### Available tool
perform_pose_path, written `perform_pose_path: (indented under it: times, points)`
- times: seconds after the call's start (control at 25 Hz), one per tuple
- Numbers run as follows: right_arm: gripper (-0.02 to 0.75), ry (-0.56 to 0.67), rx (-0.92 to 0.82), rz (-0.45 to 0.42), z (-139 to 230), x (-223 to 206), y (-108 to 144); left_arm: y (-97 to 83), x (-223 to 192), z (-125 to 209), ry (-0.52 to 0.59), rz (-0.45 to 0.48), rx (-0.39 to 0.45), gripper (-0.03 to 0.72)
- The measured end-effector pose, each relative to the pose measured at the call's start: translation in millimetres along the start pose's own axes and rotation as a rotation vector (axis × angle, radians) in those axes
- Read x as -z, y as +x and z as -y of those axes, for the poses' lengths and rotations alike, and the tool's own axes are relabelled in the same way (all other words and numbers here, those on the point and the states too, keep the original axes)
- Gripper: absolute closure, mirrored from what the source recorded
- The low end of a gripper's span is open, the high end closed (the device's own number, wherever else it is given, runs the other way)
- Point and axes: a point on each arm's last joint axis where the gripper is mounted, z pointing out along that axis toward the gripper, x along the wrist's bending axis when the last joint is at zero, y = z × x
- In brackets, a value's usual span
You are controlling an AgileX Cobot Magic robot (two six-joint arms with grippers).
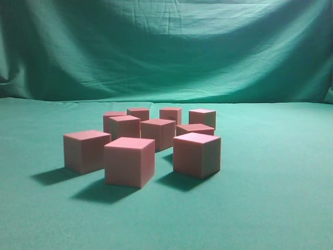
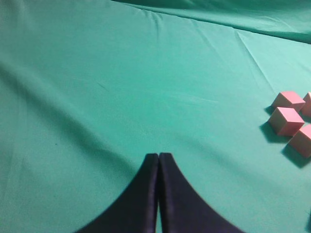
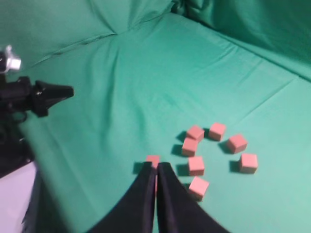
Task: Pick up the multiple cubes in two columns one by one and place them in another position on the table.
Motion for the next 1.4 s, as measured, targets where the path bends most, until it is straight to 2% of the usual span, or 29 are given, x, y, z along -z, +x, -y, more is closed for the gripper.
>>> perform_pose_path:
  times: [0.16,0.4,0.52,0.6,0.88,1.28,1.4]
  points:
    - [0.738,0.006,-0.001,-0.016,34,11,0,0.0,0,0,0.000,0.000,0.000,0.688]
    - [0.738,0.052,0.006,-0.023,84,2,0,0.0,0,0,0.000,0.000,0.000,0.688]
    - [0.738,0.024,0.004,-0.019,102,-8,-1,0.0,0,0,0.000,0.000,0.000,0.688]
    - [0.738,-0.040,-0.008,0.011,113,-16,-3,0.0,0,0,0.000,0.000,0.000,0.688]
    - [0.738,-0.211,0.004,0.278,162,-45,-22,0.0,0,0,0.000,0.000,0.000,0.688]
    - [0.738,-0.274,-0.193,0.632,230,-59,-37,0.0,0,0,0.000,0.000,0.000,0.688]
    - [0.738,-0.254,-0.280,0.721,247,-65,-43,0.0,0,0,0.000,0.000,0.000,0.688]
